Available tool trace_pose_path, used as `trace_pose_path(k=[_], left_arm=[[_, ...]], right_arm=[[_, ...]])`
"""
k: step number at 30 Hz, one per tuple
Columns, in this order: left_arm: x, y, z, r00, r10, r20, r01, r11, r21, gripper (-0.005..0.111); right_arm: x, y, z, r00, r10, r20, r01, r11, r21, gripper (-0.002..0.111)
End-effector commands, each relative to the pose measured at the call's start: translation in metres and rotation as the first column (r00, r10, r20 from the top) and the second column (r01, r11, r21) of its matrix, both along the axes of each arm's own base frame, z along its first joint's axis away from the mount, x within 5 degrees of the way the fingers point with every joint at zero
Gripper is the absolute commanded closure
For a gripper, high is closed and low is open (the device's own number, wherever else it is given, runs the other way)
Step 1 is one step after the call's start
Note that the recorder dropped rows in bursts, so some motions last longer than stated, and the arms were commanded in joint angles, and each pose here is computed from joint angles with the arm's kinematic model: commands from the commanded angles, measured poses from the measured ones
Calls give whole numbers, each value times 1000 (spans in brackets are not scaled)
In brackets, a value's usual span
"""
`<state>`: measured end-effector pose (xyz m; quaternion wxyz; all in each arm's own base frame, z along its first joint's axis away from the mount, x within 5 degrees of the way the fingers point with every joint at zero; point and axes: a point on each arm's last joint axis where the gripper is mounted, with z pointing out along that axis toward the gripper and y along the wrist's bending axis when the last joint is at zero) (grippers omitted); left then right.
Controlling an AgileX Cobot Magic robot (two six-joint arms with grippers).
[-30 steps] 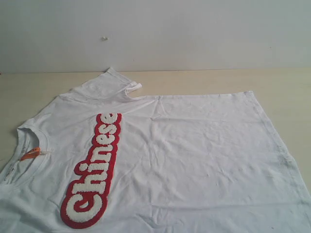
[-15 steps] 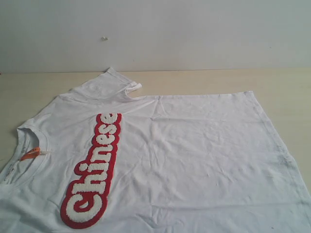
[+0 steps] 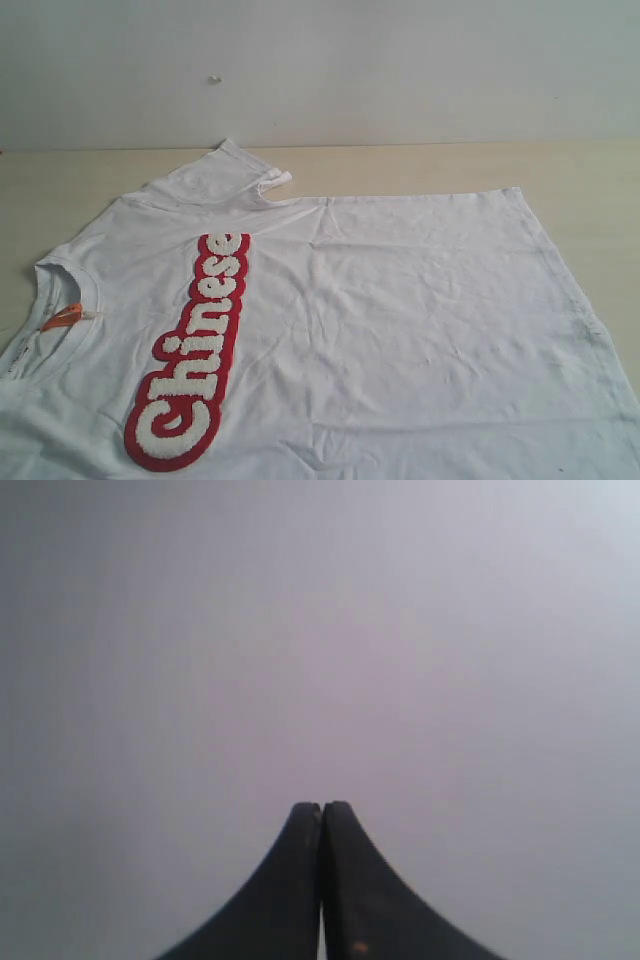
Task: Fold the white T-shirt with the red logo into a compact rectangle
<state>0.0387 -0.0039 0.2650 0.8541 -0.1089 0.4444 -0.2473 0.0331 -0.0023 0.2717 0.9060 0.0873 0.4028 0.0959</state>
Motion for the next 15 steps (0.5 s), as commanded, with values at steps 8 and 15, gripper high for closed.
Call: trace_pose_path(k=[8, 15], left_arm=[[24, -21, 106, 986, -72, -147, 114, 949, 295, 107], [81, -11, 120, 926, 21, -376, 82, 964, 254, 107]], right_arm=[[-8, 2, 83, 986, -46, -158, 39, 998, -48, 108], [16, -5, 110, 926, -141, -351, 103, 987, -126, 108]])
